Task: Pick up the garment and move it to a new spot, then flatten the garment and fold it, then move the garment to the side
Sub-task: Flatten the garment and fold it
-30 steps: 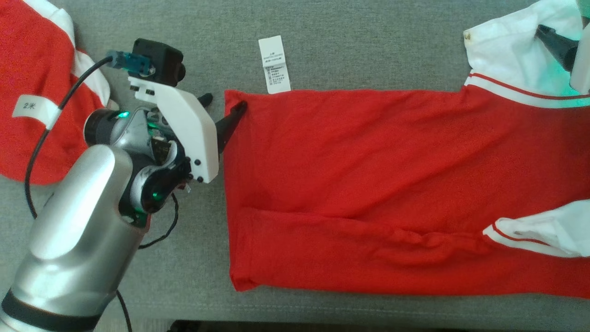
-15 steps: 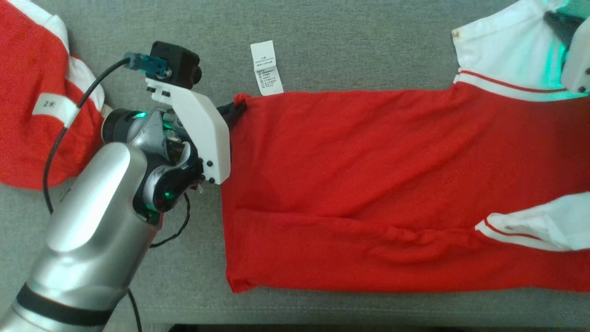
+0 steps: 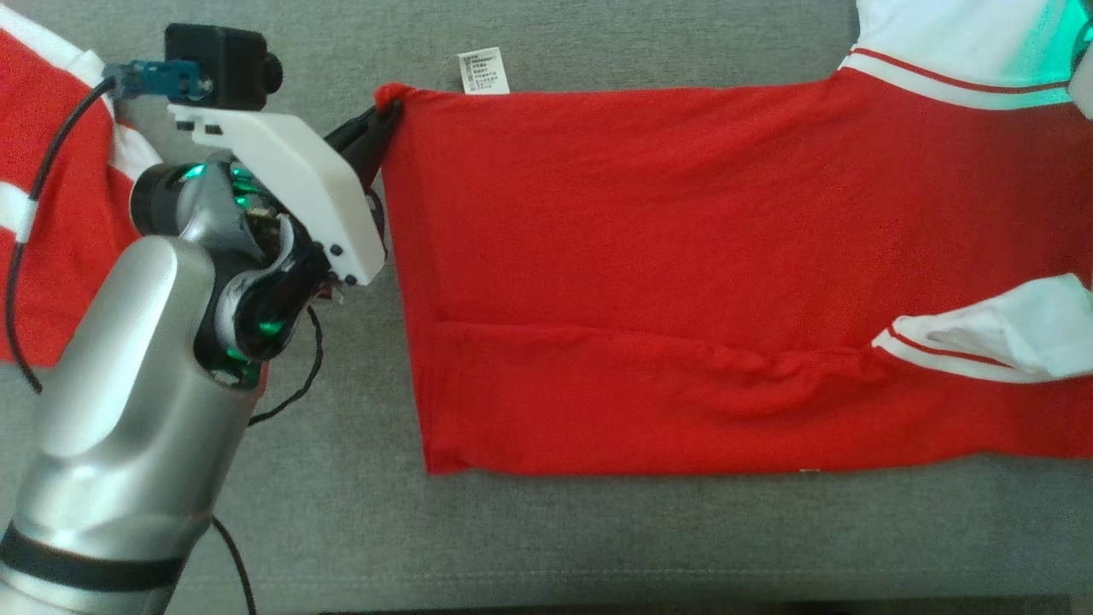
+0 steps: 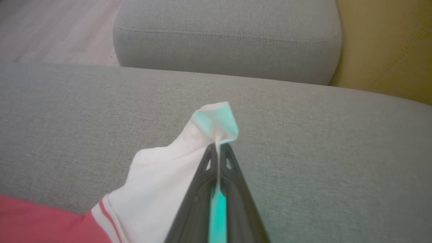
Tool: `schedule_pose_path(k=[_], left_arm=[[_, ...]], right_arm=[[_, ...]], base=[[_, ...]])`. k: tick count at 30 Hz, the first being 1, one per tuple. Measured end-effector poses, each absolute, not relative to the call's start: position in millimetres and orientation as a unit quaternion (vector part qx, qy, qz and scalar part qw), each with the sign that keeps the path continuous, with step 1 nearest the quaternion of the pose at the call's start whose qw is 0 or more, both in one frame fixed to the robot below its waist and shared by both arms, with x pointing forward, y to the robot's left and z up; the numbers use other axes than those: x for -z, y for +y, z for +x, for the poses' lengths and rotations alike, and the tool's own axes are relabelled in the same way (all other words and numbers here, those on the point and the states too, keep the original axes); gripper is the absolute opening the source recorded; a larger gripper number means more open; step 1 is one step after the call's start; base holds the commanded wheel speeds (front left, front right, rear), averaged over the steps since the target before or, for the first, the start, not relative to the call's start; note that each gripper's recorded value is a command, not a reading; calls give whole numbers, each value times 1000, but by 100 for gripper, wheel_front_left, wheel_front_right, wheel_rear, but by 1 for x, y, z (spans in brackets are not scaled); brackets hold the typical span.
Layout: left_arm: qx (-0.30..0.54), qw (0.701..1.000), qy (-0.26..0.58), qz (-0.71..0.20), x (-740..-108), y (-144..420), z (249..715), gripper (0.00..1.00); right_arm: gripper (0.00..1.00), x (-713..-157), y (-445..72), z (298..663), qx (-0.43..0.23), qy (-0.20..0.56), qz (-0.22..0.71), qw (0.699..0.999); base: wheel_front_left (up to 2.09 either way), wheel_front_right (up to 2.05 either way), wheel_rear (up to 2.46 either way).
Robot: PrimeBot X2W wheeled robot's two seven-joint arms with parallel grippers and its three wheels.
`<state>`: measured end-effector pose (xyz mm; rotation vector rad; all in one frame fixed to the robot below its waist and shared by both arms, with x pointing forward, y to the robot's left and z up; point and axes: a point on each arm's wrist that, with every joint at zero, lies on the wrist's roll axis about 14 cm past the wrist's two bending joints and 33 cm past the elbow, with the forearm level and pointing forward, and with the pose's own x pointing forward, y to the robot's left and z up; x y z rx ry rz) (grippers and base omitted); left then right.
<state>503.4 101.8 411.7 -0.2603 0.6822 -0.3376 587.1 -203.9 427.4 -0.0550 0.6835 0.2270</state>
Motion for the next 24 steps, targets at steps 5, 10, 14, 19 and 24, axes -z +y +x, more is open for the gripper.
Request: schedule_pose_path(k=[5,10,14,19,24], left_arm=[[168,925,307,-150,-423,98,501,0],[167,922,300,-178,-426,97,484,0],[166,925,280,-195,-440,98,466,0],[162,921,285,-209,-442,97,440,0],[157,916,294,-221,-436,95,422,0]], right_arm=[[0,-437,-214,574,-120,314,-46,941],[0,-436,-220,545,-134,321,-53,936],[0,-439,-217,509,-153,328,-48,931],[0,-427,-227,461,-147,365,-43,918],[0,-419,-242,429,-127,395,-46,909]], base=[[0,0,0],[0,0,0],[0,0,0],[0,0,0],[0,0,0]])
